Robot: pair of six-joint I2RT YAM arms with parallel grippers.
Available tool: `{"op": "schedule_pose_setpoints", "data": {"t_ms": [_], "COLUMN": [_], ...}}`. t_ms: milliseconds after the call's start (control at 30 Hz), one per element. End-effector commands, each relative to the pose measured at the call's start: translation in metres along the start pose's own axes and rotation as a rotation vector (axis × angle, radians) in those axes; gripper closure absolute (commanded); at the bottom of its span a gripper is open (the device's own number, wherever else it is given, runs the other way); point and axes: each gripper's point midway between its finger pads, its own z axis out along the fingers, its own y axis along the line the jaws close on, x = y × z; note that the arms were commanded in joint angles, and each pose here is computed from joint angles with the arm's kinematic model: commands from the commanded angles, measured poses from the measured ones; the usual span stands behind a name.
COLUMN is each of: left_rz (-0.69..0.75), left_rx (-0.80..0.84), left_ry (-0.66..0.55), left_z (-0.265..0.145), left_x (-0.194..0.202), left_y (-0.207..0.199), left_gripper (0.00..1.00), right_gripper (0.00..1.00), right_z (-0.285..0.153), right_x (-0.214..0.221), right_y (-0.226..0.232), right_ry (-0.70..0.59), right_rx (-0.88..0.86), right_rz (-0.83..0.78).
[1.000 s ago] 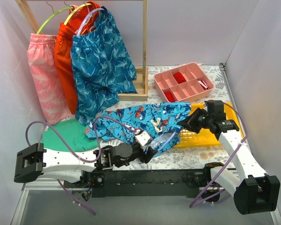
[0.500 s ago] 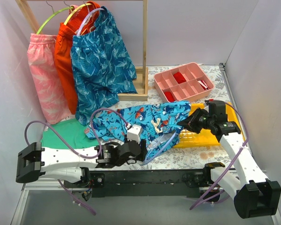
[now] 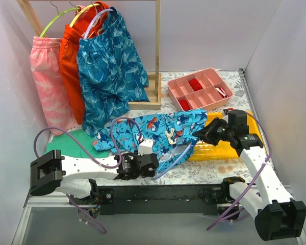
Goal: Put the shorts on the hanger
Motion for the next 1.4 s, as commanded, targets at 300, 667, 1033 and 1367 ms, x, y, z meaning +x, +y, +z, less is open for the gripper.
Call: {"op": "schedule_pose_setpoints", "data": {"t_ms": [300,667,1033,1367], "left_rz": [-0.151,-0.288,-0.353,-0.331], "left_rx": [0.047,0.101,0.239,0.474], "left_ry": [0.013,-0.029,-0.09,-0.133], "left_z": [0.006,-0.028,-0.086,-0.144], "left_x": [0.004,-0.01,-0.056,-0.112], "left_y": [0.022,0.029,0.007,-0.05], "left_gripper": [1.0,1.0,1.0,1.0], "right_gripper": [0.99,0.99,0.99,0.99], "right_z": [-0.015,-0.025,-0.031,-0.039], "right_x": [-0.025,-0.061,-0.072,-0.073], "right_y": [0.048,0.074,0.085,0.121], "right_ry": [-0.116,-0.256,-0.307,-0.314], "right_rx": [-0.13,-0.148,-0.157,-0.214], "right_rz": [0.073,0.102,0.1,0.123]}}
